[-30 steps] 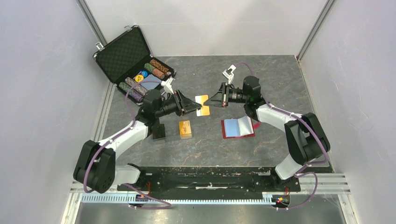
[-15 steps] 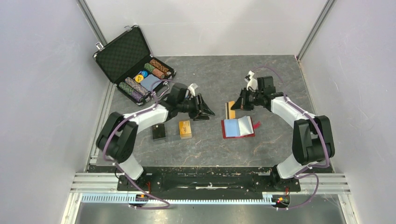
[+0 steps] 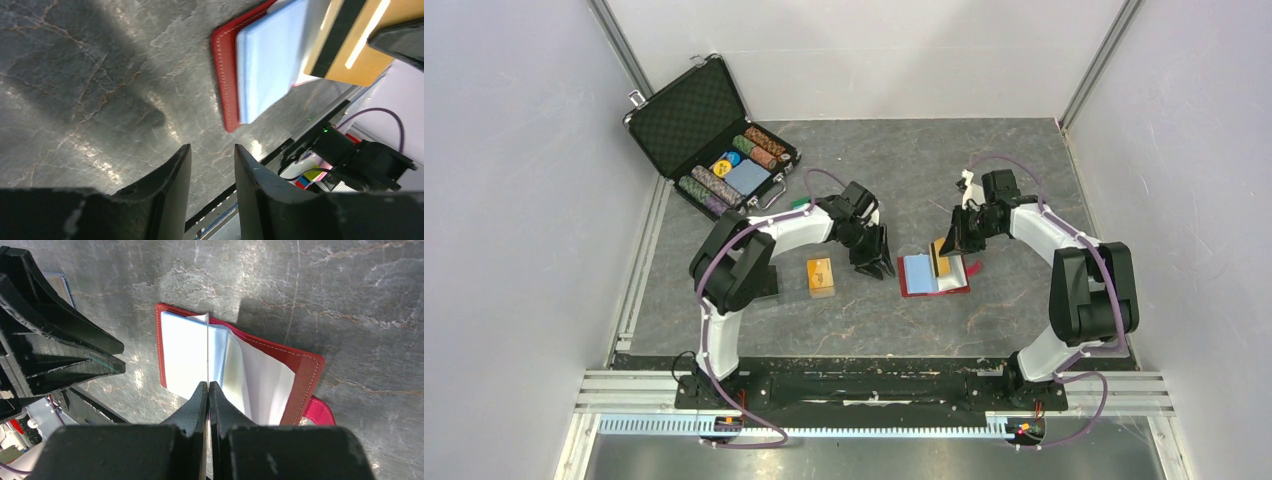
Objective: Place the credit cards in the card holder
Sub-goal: Insert the credit card into the card holder.
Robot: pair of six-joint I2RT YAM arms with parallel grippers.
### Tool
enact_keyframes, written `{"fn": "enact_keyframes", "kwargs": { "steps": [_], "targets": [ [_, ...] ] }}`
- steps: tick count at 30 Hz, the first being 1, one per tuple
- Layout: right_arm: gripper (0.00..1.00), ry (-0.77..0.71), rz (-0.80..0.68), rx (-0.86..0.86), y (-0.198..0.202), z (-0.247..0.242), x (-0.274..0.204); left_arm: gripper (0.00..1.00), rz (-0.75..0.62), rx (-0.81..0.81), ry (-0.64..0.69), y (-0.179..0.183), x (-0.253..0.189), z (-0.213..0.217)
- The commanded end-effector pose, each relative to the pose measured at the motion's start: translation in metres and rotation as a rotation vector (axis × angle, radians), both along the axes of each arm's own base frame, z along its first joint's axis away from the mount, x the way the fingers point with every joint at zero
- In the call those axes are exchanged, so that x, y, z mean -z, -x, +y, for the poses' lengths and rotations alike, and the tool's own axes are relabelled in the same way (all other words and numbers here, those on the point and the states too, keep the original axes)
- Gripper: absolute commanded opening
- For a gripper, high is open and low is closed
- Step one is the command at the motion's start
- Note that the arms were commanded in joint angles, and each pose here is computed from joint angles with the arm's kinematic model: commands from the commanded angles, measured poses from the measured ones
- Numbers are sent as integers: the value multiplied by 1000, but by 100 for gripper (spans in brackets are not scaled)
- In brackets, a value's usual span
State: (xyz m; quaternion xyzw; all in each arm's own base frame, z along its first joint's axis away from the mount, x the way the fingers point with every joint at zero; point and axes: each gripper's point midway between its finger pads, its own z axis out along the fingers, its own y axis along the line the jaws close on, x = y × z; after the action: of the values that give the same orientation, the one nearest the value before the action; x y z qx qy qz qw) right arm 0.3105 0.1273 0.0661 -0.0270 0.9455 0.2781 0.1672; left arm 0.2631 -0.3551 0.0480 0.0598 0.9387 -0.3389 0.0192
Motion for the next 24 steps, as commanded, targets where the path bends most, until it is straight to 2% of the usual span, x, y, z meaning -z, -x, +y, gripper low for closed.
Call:
{"fn": "enact_keyframes", "kwargs": {
  "steps": [1,14,24],
  "targets": [
    [0,31,5,-14,-2,-10,2,42,-22,70,-50,0,7,1],
    [0,-67,42,-20,7,4,20,36,15,109,-76,5,25,-6],
    [0,-68,89,-23,20,3,38,34,34,115,-103,9,35,-3]
  ]
}}
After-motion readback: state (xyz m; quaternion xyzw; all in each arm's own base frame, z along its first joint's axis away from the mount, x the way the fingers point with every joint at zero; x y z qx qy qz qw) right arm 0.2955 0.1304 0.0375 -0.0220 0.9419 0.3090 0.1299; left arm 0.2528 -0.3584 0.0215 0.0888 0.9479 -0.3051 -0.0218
